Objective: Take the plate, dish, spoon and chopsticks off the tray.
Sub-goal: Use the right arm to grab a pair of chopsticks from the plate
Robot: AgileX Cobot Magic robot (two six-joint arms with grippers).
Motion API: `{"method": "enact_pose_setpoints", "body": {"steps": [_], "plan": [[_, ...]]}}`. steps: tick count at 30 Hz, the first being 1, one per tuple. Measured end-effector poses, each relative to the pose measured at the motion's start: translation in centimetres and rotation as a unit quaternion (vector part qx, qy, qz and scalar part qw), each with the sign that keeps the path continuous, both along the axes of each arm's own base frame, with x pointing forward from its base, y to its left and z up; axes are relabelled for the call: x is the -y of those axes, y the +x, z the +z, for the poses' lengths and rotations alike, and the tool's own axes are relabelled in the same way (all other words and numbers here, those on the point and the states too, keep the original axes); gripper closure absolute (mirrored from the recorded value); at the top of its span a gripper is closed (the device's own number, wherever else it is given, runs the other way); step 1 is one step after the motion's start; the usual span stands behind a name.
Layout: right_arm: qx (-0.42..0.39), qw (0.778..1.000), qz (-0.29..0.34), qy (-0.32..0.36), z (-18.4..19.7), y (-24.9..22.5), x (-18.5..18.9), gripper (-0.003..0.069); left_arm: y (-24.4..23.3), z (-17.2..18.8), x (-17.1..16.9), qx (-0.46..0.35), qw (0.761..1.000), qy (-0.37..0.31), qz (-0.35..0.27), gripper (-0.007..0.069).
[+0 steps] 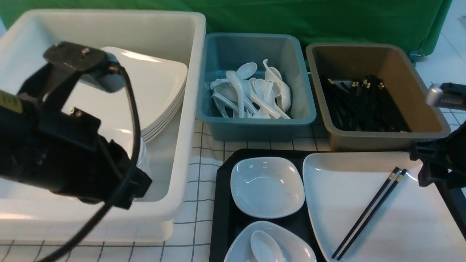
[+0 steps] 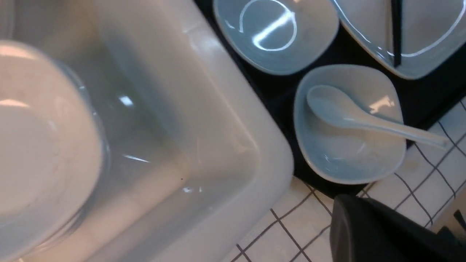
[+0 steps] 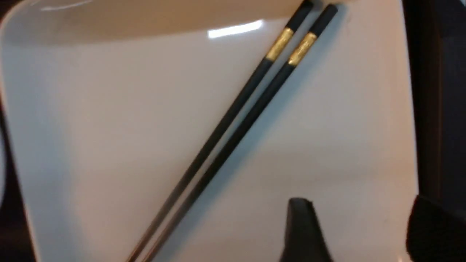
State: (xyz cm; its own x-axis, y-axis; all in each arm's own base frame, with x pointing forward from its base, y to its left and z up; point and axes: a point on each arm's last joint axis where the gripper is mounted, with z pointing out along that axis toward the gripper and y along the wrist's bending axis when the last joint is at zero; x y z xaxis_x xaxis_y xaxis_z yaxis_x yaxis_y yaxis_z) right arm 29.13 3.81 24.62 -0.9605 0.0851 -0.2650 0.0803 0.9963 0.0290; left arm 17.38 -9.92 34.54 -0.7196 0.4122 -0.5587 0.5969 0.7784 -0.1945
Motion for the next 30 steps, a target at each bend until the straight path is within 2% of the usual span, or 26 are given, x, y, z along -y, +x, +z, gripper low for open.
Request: {"method": "enact_pose_setpoints", "body": {"steps": [5,7,13,20,23,25,26,29,30], "plan": [[-0.027,1.000,-0.011,-0.001,-2.3,2.9,-1.2,0.0059,-0.4,-0.1,0.7,0.001,1.000,0.007,-0.018,0.0631],[-0.036,0.999,-0.016,-0.002,-3.2,3.8,-1.4,0.0042,-0.5,-0.1,0.8,0.001,1.000,0.008,-0.020,0.0631],[-0.052,0.998,-0.034,0.000,-5.4,6.3,-1.9,0.0040,-0.4,-0.1,0.6,0.004,1.000,0.017,-0.016,0.0631],[-0.067,0.997,-0.044,-0.001,-7.9,7.3,-2.0,0.0079,-0.4,-0.1,0.6,0.003,1.000,0.017,-0.015,0.0631],[-0.074,0.996,-0.047,-0.001,-8.3,7.3,-2.1,0.0134,-0.5,-0.2,0.6,-0.001,1.000,0.019,-0.017,0.0631],[-0.080,0.996,-0.047,-0.002,-8.3,7.2,-2.1,0.0208,-0.5,-0.2,0.6,-0.004,1.000,0.021,-0.018,0.0630],[-0.081,0.996,-0.047,-0.002,-8.3,7.2,-2.1,0.0219,-0.5,-0.2,0.6,-0.004,1.000,0.021,-0.018,0.0630],[-0.104,0.994,-0.025,-0.011,-8.3,6.8,-2.0,0.0510,-0.6,-0.2,0.5,-0.006,1.000,0.022,-0.019,0.0629],[-0.110,0.994,-0.017,-0.015,-8.4,6.6,-2.0,0.0536,-0.6,-0.2,0.5,-0.006,1.000,0.022,-0.019,0.0629]]}}
